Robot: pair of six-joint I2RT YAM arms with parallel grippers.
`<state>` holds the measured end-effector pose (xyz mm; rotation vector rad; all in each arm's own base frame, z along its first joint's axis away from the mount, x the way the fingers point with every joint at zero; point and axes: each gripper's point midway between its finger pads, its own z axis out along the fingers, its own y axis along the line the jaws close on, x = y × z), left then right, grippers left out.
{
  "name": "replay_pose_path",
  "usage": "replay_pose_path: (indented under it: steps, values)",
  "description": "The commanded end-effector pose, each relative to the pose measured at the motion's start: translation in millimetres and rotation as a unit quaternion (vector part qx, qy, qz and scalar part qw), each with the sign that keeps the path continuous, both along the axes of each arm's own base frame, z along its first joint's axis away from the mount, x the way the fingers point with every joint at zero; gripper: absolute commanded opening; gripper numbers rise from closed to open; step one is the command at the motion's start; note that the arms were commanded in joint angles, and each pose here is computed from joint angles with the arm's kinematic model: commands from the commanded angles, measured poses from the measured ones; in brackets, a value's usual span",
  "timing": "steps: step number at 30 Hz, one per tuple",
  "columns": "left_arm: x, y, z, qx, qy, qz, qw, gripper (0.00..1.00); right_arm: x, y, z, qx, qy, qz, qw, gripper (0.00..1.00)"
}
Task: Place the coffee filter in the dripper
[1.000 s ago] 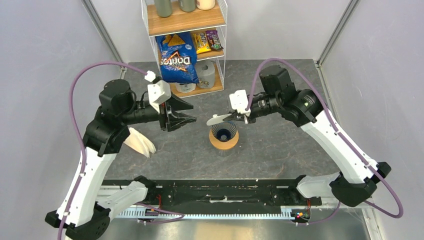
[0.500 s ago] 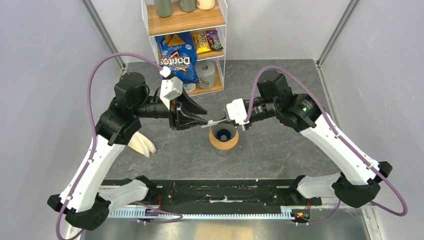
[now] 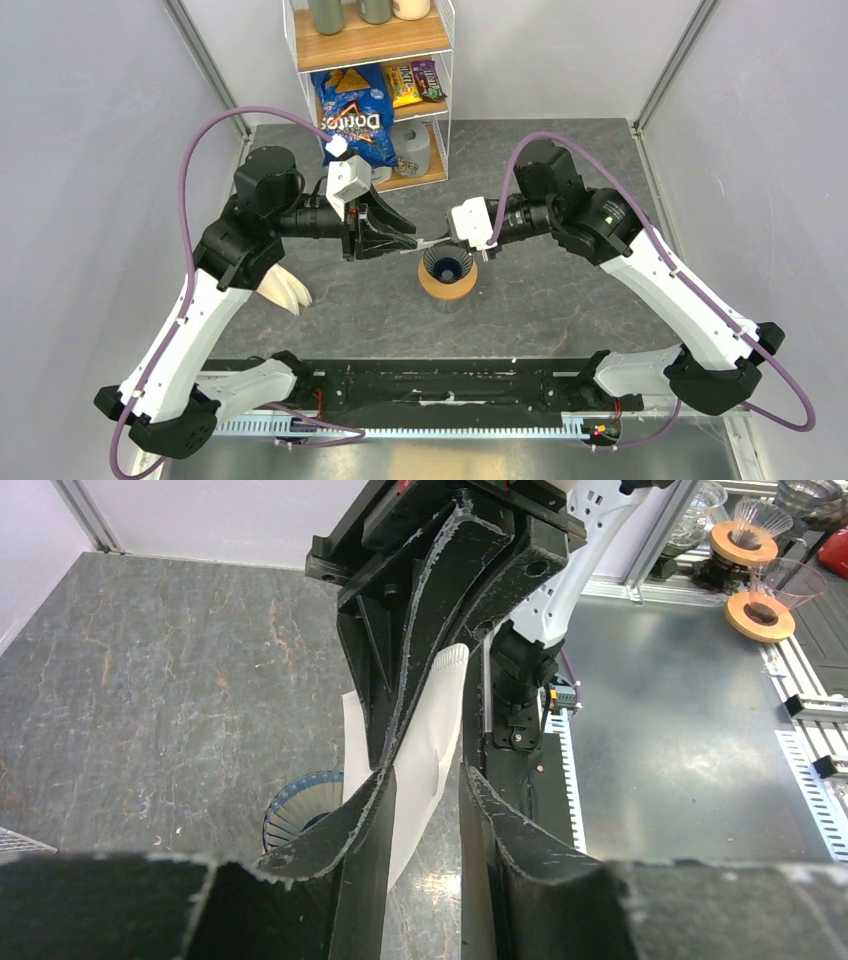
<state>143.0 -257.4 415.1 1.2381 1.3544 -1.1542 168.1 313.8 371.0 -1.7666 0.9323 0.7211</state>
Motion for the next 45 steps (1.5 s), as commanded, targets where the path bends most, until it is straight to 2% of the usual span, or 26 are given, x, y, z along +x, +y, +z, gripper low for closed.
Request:
replay_pose_path:
  steps: [1,8,28,34,38,42,45]
  values:
    - [2,-1,0,0.001,-0.008,-0.001,1.0,0.36,-8,-1,17,0.024,-0.015,0.006,1.0,0.0]
    - [0,-1,-5,0.007,-0.007,-0.008,1.0,0.33,-8,0,19,0.024,-0.008,0.004,1.0,0.0]
    - [2,-2,-12,0.022,-0.026,0.0,0.999,0.35,-12,4,29,0.039,0.016,0.003,0.999,0.0]
    - [3,-1,-23,0.043,-0.038,0.004,0.998,0.41,-13,6,31,0.044,0.023,0.003,0.999,0.0]
    - [8,1,-32,0.061,-0.051,0.015,0.997,0.41,-16,7,31,0.044,0.034,0.004,0.998,0.0]
    - [11,2,-36,0.067,-0.056,0.023,0.996,0.38,-17,7,31,0.043,0.042,0.004,0.998,0.0]
    - [11,1,-37,0.064,-0.056,0.02,0.996,0.3,-19,8,30,0.043,0.047,0.006,0.998,0.0]
